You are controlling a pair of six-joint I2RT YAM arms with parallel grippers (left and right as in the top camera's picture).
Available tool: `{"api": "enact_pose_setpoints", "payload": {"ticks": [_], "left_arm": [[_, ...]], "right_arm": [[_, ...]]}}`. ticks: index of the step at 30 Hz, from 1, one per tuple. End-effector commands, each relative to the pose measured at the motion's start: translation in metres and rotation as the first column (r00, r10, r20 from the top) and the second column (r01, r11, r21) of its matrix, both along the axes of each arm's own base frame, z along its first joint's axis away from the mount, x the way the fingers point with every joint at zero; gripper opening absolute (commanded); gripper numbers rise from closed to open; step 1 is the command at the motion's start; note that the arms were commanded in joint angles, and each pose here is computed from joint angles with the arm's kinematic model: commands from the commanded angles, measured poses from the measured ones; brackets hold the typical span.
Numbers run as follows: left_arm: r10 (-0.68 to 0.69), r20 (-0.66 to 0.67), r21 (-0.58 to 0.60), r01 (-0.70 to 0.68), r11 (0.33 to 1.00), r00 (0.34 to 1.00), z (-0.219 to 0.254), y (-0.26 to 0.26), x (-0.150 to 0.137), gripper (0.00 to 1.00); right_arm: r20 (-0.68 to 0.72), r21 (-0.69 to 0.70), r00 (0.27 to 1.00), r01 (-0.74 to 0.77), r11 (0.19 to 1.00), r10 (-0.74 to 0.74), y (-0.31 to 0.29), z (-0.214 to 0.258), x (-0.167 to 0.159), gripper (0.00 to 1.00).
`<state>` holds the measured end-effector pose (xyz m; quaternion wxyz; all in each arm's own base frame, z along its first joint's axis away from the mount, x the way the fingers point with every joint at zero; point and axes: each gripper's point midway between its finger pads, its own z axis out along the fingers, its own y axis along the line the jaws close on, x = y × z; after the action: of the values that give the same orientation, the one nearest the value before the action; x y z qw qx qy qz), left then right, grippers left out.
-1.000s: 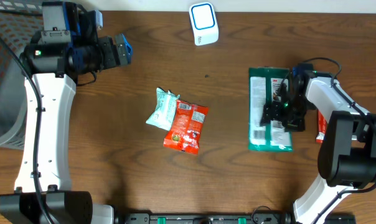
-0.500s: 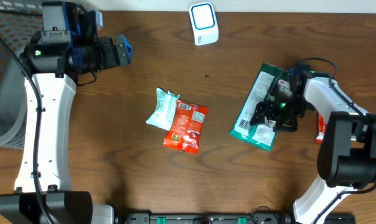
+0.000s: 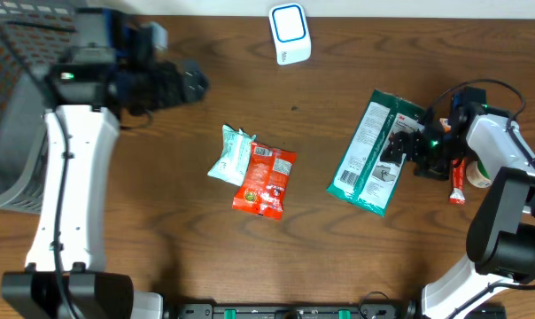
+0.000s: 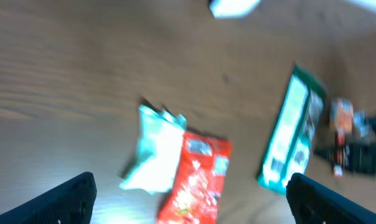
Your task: Scan the item barcode
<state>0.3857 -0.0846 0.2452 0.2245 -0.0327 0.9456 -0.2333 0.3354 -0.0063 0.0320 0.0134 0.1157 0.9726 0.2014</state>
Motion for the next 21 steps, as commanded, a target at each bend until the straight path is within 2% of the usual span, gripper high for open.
{"api": "enact_pose_setpoints", "payload": {"ticks": [1, 5, 8, 9, 10, 11, 12, 13, 17, 21], "left_arm": [[-0.14, -0.099, -0.044, 0.136, 0.99, 0.985, -0.034, -0.049, -0.024, 0.97], [-0.252, -0.14, -0.043, 0.248, 0.968, 0.958, -0.056, -0.091, -0.042, 0.97], [-0.298, -0.121, -0.046, 0.295, 0.954, 0.947, -0.055, -0.109, -0.045, 0.97], [-0.313, -0.098, -0.048, 0.31, 0.949, 0.945, -0.053, -0.117, -0.044, 0.84], [-0.332, -0.072, -0.047, 0.329, 0.943, 0.941, -0.051, -0.126, -0.043, 0.56], [-0.354, -0.043, -0.048, 0.352, 0.935, 0.934, -0.049, -0.136, -0.041, 0.34], [-0.373, -0.018, -0.048, 0.372, 0.927, 0.928, -0.048, -0.146, -0.039, 0.19], [-0.399, 0.011, -0.048, 0.399, 0.916, 0.917, -0.047, -0.159, -0.038, 0.1], [-0.482, 0.074, -0.033, 0.486, 0.874, 0.873, -0.059, -0.206, -0.039, 0.08], [-0.511, 0.073, 0.059, 0.508, 0.859, 0.856, -0.098, -0.246, -0.037, 0.08]], "right_arm": [[0.061, 0.004, 0.998, -0.007, 1.0, 0.007, 0.002, 0.011, 0.012, 0.92], [0.083, -0.005, 0.996, -0.01, 1.0, 0.01, 0.003, 0.009, 0.018, 0.92], [0.08, -0.005, 0.997, -0.01, 1.0, 0.01, 0.003, 0.008, 0.016, 0.92], [0.077, -0.007, 0.997, -0.01, 1.0, 0.01, 0.003, 0.007, 0.016, 0.92], [0.076, -0.008, 0.997, -0.009, 1.0, 0.01, 0.002, 0.007, 0.015, 0.91], [0.078, -0.008, 0.997, -0.009, 1.0, 0.009, 0.002, 0.007, 0.015, 0.91], [0.078, -0.008, 0.997, -0.008, 1.0, 0.009, 0.002, 0.006, 0.015, 0.92], [0.078, -0.008, 0.997, -0.007, 1.0, 0.007, 0.002, 0.006, 0.016, 0.91], [0.069, -0.032, 0.998, 0.01, 0.999, -0.008, -0.003, 0.005, 0.015, 0.92], [0.073, -0.048, 0.997, 0.012, 0.999, -0.009, -0.006, 0.002, 0.015, 0.94]]}}
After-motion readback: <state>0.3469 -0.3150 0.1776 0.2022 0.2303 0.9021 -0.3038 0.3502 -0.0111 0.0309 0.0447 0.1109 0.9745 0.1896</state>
